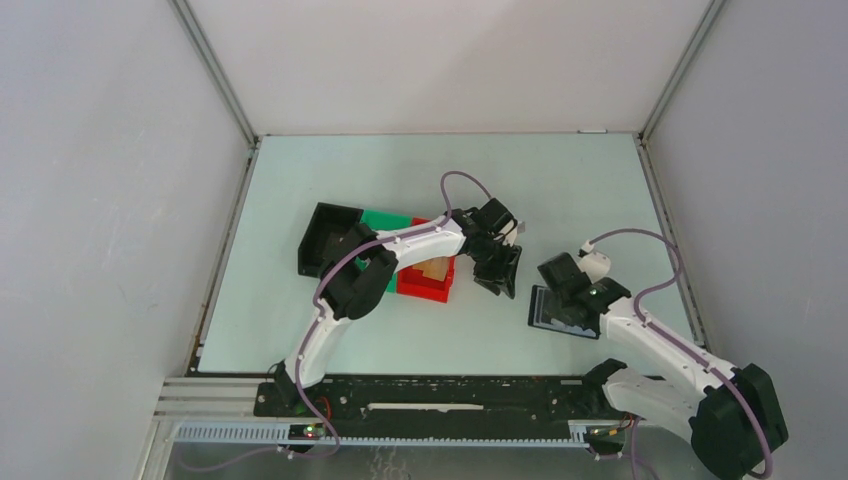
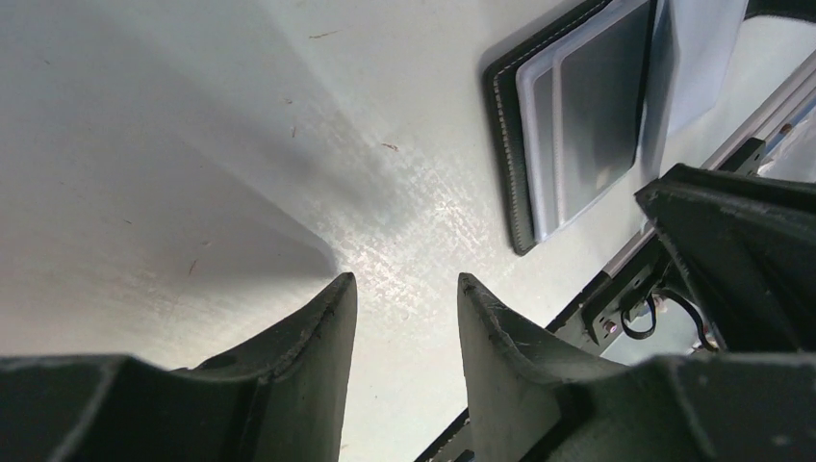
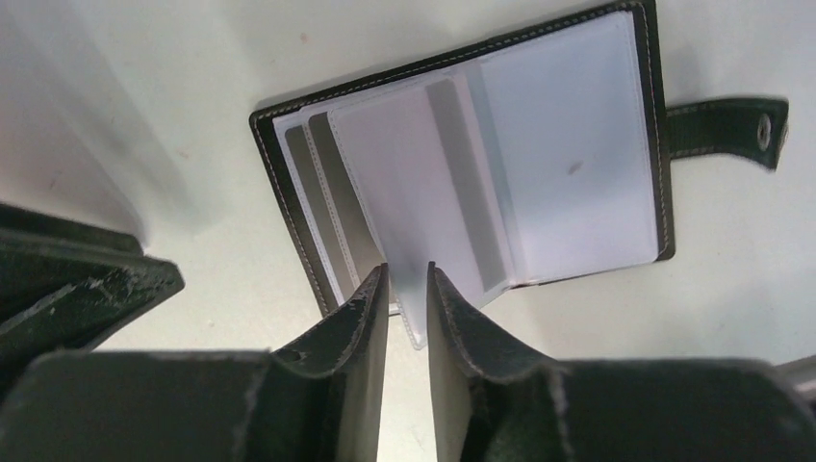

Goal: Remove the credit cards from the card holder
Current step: Remove the credit card from the card holder.

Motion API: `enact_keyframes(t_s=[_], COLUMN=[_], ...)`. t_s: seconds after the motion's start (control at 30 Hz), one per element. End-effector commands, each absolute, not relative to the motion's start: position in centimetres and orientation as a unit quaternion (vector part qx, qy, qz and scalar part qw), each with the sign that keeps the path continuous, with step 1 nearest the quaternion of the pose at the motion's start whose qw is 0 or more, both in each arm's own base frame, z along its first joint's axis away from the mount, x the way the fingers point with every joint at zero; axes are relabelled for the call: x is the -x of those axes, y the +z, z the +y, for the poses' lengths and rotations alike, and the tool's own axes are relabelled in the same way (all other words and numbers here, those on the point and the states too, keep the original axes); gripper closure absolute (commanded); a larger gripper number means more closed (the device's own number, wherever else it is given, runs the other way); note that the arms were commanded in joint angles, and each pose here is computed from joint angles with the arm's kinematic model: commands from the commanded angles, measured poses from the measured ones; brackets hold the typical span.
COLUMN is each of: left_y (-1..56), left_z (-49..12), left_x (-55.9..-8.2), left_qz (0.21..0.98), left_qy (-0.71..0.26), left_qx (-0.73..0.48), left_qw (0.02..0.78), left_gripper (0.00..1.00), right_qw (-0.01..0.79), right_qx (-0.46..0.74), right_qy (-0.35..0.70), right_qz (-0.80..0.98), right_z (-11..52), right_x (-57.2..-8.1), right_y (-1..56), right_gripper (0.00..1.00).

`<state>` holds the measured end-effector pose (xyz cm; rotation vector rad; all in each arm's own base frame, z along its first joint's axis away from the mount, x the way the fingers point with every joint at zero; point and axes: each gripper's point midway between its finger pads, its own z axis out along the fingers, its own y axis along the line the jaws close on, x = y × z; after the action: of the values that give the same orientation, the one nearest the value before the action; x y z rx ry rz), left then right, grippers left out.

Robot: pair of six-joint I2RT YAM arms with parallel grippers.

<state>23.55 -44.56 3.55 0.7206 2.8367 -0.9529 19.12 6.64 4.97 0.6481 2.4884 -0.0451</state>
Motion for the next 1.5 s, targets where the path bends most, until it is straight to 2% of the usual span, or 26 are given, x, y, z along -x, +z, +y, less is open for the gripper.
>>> enact_keyframes(t_s=[0.0, 0.4, 0.7, 0.87, 1.33, 1.47], left_y=[6.3, 8.9, 12.8, 12.2, 11.1, 11.7], left_z=[-45.7, -46.8, -51.7, -54.1, -58.1, -59.3], left_x=[-24.4, -24.1, -20.5, -18.7, -17.8, -18.6], left_qz=[0.907, 0.889, 0.839, 0.826, 0.803, 0.787], left_qy=[-0.329, -0.359, -0.448, -0.467, -0.55, -0.587], left_qx=[-0.255, -0.276, -0.309, -0.317, -0.228, -0.189], left_qw=[0.062, 0.064, 0.03, 0.013, -0.025, -0.014], left_gripper=[0.52, 0.52, 0.51, 0.51, 0.52, 0.52], right_qw=[0.27, 0.277, 0.255, 0.252, 0.265, 0.265], right_qx=[-0.299, -0.399, -0.457, -0.471, -0.483, -0.481], right_qy=[-0.051, -0.08, -0.115, -0.114, -0.11, -0.109], right_qz=[0.914, 0.87, 0.844, 0.838, 0.827, 0.828], right_z=[4.4, 1.4, -0.8, -1.3, -1.7, -1.6], right_x=[-18.2, -16.4, -15.8, -15.9, -15.8, -15.8], right_y=[4.6, 5.8, 5.4, 5.5, 6.1, 6.1], right_gripper=[0.73, 0.73, 0.71, 0.7, 0.69, 0.69])
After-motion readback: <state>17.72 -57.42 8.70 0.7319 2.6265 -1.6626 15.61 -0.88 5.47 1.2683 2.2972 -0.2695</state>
